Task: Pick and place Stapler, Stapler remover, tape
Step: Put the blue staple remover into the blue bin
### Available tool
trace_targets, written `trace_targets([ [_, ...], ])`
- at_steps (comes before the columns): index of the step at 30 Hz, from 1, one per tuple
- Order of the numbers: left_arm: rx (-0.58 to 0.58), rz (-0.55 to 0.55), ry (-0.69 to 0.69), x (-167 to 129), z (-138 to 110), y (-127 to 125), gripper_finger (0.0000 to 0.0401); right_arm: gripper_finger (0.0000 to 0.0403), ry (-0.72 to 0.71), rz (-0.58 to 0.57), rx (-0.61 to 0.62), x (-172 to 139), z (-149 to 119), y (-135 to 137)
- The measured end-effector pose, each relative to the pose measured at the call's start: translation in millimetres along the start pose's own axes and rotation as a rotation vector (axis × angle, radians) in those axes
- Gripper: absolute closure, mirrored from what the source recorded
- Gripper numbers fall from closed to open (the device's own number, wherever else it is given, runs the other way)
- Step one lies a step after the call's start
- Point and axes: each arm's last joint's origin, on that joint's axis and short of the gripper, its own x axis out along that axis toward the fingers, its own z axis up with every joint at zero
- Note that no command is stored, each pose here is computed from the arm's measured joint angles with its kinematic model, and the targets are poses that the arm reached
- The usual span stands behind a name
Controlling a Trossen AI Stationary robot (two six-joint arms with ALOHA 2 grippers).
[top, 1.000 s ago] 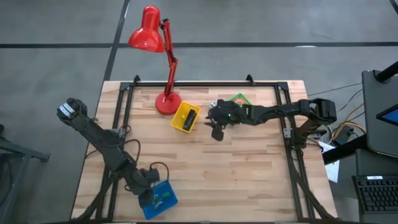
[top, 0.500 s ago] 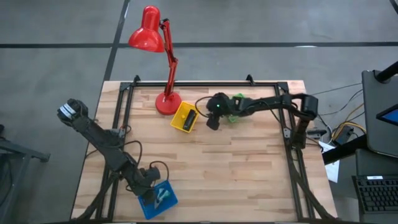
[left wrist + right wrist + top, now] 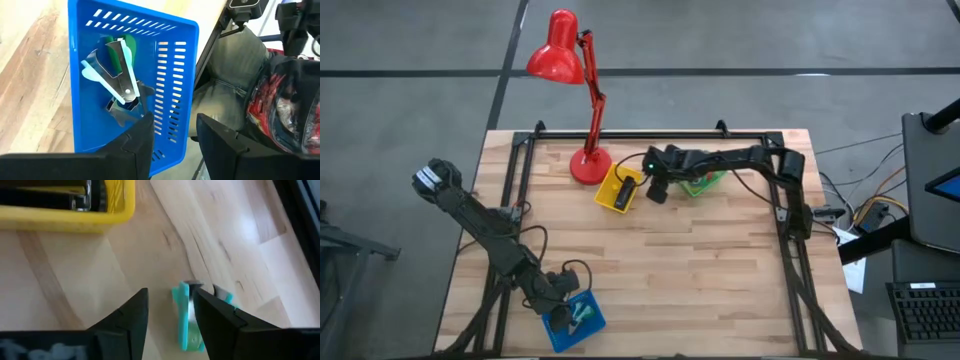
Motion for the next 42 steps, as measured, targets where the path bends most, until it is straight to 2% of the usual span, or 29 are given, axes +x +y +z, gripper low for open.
trace_targets([
  [8, 0.012, -0.003, -0.003, -0.3, -0.1, -0.3, 0.0252, 0.0285, 0.046, -0.043, -0.021, 12.0, -2.5, -0.5],
  [15, 0.023, -0.004, -0.003, -0.3, -0.1, -0.4, 0.0252, 0.0379, 0.056, -0.042, -0.047, 10.1, -4.0, -0.6],
  [20, 0.026, -0.004, -0.009, -0.4, 0.1, -0.5, 0.0252, 0.0387, 0.032, -0.037, -0.059, -2.1, -0.6, 0.9],
  [25, 0.038, -0.007, -0.023, -0.4, 0.6, -1.0, 0.0252, 0.039, 0.0, 0.001, -0.089, -32.3, 2.4, 12.0],
  [31, 0.084, -0.006, -0.069, -0.7, 2.0, -1.5, 0.0252, 0.0393, -0.141, 0.246, -0.154, -94.4, 4.3, 49.4],
  [35, 0.166, -0.037, -0.118, -1.6, 3.6, -5.4, 0.0252, 0.0393, -0.263, 0.531, -0.289, -139.4, -5.2, 91.7],
  [39, 0.277, -0.063, -0.245, -2.6, 6.1, -11.4, 0.0252, 0.0392, -0.363, 0.82, -0.396, -178.8, -18.9, 130.7],
  [42, 0.306, -0.062, -0.28, -3.0, 7.5, -12.3, 0.0252, 0.0392, -0.459, 0.935, -0.442, -200.9, -29.6, 160.0],
])
